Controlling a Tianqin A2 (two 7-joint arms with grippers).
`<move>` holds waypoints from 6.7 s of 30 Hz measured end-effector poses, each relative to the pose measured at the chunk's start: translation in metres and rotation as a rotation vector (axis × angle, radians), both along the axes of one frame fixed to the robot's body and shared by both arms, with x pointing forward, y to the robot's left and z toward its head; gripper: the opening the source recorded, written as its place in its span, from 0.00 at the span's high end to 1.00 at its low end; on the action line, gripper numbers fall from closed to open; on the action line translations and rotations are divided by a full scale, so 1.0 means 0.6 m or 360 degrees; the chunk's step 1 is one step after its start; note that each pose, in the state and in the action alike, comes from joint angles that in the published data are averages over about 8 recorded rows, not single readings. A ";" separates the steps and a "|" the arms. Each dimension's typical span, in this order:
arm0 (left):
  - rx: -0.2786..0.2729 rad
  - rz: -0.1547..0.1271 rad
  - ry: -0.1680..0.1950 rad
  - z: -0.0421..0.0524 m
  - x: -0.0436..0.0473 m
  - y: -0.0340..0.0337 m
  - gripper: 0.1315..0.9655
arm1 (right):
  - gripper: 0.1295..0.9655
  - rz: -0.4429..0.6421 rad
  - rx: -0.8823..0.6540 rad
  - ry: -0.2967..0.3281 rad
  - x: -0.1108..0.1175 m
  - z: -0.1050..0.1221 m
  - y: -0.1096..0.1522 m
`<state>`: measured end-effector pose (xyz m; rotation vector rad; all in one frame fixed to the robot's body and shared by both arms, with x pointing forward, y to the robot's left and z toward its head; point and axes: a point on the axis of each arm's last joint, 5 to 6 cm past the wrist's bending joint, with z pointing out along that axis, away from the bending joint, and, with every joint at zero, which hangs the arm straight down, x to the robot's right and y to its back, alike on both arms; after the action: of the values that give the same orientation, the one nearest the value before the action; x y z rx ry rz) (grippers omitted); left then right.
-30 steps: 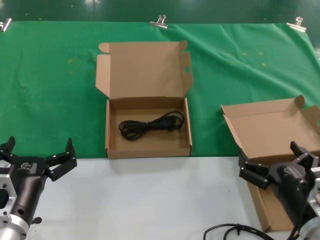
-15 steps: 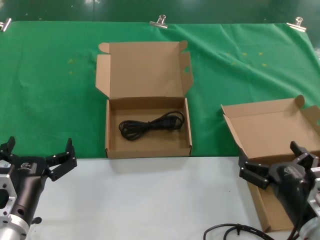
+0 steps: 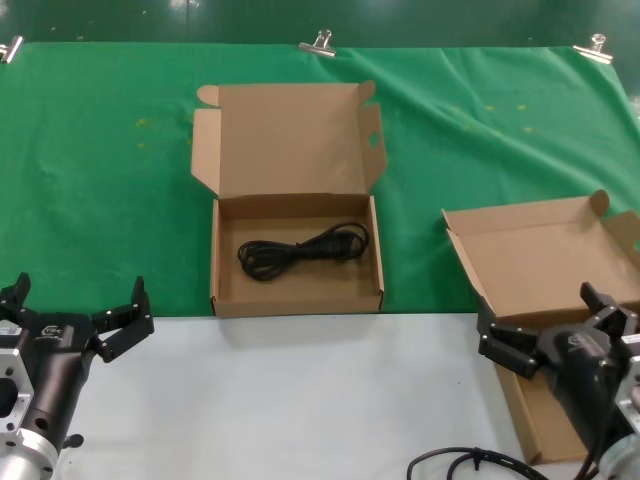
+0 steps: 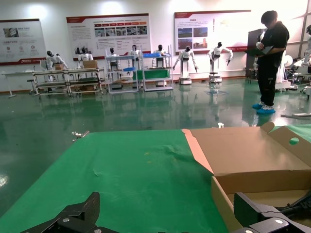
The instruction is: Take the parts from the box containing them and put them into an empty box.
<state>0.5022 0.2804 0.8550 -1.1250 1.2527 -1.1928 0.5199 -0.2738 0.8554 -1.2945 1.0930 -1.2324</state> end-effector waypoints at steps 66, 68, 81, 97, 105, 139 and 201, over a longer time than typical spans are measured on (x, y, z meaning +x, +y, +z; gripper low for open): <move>0.0000 0.0000 0.0000 0.000 0.000 0.000 0.00 | 0.00 0.0000 0.0000 0.0000 0.000 0.000 0.000; 0.0000 0.0000 0.0000 0.000 0.000 0.000 0.00 | 0.00 0.0000 0.0000 0.0000 0.000 0.000 0.000; 0.0000 0.0000 0.0000 0.000 0.000 0.000 0.00 | 0.00 0.0000 0.0000 0.0000 0.000 0.000 0.000; 0.0000 0.0000 0.0000 0.000 0.000 0.000 0.00 | 0.00 0.0000 0.0000 0.0000 0.000 0.000 0.000; 0.0000 0.0000 0.0000 0.000 0.000 0.000 0.00 | 0.00 0.0000 0.0000 0.0000 0.000 0.000 0.000; 0.0000 0.0000 0.0000 0.000 0.000 0.000 0.00 | 0.00 0.0000 0.0000 0.0000 0.000 0.000 0.000; 0.0000 0.0000 0.0000 0.000 0.000 0.000 0.00 | 0.00 0.0000 0.0000 0.0000 0.000 0.000 0.000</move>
<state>0.5022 0.2804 0.8550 -1.1251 1.2527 -1.1929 0.5199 -0.2738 0.8554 -1.2945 1.0930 -1.2324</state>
